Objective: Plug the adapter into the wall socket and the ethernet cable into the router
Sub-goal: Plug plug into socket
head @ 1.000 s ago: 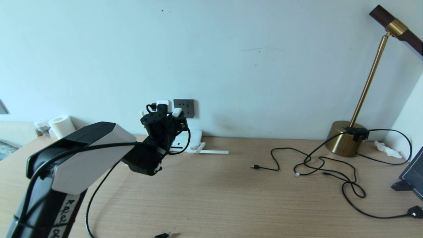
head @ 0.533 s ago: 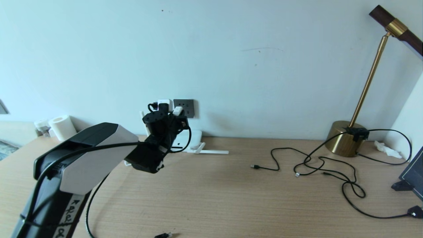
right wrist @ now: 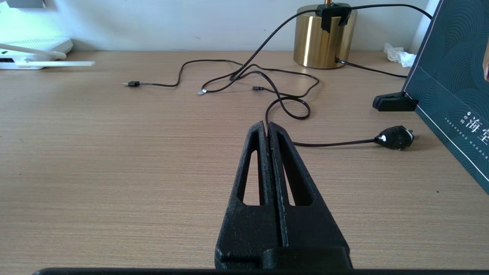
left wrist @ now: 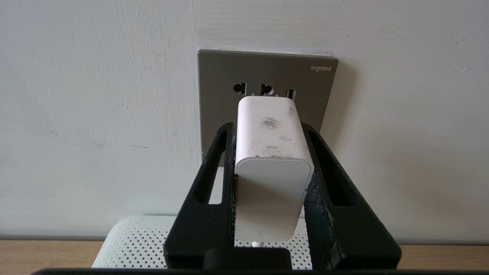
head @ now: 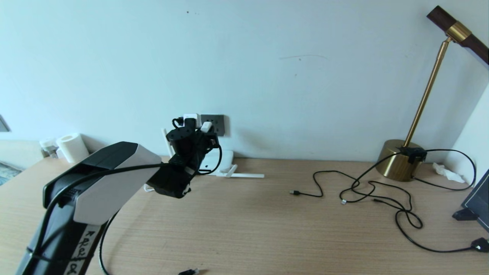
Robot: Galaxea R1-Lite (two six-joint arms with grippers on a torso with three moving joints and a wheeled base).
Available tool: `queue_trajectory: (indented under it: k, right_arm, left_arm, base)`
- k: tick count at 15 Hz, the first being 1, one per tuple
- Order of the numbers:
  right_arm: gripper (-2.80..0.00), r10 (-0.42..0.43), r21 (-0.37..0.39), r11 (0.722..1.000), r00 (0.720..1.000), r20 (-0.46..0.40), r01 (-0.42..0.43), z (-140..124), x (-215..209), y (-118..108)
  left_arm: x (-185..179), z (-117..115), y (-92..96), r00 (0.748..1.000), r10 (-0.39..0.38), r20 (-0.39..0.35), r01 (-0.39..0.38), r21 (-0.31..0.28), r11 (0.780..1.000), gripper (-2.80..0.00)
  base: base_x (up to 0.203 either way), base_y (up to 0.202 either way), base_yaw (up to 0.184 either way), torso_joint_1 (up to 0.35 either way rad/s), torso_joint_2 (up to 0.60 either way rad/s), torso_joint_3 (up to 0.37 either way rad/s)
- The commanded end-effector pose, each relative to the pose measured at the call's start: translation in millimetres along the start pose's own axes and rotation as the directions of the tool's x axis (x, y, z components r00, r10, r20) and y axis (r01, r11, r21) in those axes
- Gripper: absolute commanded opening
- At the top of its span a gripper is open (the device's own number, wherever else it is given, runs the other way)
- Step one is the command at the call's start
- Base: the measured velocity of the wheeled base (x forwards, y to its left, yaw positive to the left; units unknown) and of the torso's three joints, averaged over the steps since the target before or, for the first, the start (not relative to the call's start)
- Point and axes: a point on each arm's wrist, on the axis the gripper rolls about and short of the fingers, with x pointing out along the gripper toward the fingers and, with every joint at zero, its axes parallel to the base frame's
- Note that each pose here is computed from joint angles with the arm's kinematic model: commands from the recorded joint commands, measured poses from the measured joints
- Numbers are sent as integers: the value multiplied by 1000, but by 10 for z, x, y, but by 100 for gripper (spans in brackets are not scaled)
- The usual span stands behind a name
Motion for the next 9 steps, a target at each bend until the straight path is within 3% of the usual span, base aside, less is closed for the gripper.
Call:
queue_trajectory:
  k: [1, 9]
  right_arm:
    - [-280, 1, 0, 1000, 1000, -9, -1, -26, 6, -1]
    - [-280, -1, 0, 1000, 1000, -9, 1, -26, 6, -1]
  left_arm:
    - [15, -24, -3, 1000, 2, 5, -2, 0, 1000, -280]
    - [61, -6, -5, 1000, 2, -1, -2, 0, 1000, -280]
  base:
    - [0, 0, 0, 0, 0, 0]
    - [0, 0, 0, 0, 0, 0]
